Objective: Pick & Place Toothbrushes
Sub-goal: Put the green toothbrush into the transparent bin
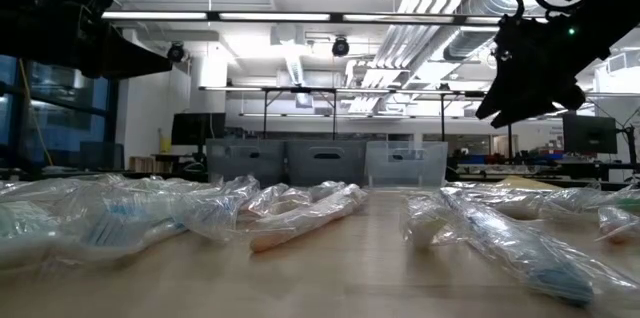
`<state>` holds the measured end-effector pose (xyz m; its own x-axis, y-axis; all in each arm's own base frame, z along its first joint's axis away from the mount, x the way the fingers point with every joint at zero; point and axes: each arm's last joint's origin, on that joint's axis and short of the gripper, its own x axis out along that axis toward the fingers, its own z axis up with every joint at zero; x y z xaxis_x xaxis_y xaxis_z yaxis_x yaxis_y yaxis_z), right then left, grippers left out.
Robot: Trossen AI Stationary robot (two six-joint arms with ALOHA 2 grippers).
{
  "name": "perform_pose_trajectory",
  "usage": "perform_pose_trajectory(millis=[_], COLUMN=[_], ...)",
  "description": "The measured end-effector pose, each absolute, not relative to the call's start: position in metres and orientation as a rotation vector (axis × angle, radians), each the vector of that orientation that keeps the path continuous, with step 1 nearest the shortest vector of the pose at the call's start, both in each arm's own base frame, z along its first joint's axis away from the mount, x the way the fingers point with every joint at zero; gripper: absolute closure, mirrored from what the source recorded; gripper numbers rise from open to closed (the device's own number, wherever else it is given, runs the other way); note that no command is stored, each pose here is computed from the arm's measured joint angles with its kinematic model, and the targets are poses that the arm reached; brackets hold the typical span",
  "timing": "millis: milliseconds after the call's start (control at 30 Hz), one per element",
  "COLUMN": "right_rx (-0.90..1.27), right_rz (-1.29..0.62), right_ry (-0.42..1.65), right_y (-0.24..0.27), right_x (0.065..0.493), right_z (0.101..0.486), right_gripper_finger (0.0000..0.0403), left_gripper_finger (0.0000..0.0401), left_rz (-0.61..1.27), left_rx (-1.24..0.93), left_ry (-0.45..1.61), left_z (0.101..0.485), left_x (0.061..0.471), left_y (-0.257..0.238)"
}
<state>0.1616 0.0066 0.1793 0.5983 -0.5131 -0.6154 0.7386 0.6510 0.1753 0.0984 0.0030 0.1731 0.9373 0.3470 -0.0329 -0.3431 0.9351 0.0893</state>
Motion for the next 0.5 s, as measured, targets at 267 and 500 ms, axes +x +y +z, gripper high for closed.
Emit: perform_pose_trajectory(millis=[267,500], right_rx=[0.310,0.274], right_rz=[-0.798,-0.838], right_ry=[0.607,0.689], right_y=[0.028,0.036], right_x=[0.172,0.178], right_z=[0.155,0.131], right_gripper_finger=[0.0165,0.0165], left_gripper_finger=[0.0300,0.0300], left_rz=[0.353,0.353], left_rx=[0.083,0.083], left_ry=[0.048,0.048], left_z=[0.173,0.173], left_x=[0.098,0.098], left_y=[0.003,0.003])
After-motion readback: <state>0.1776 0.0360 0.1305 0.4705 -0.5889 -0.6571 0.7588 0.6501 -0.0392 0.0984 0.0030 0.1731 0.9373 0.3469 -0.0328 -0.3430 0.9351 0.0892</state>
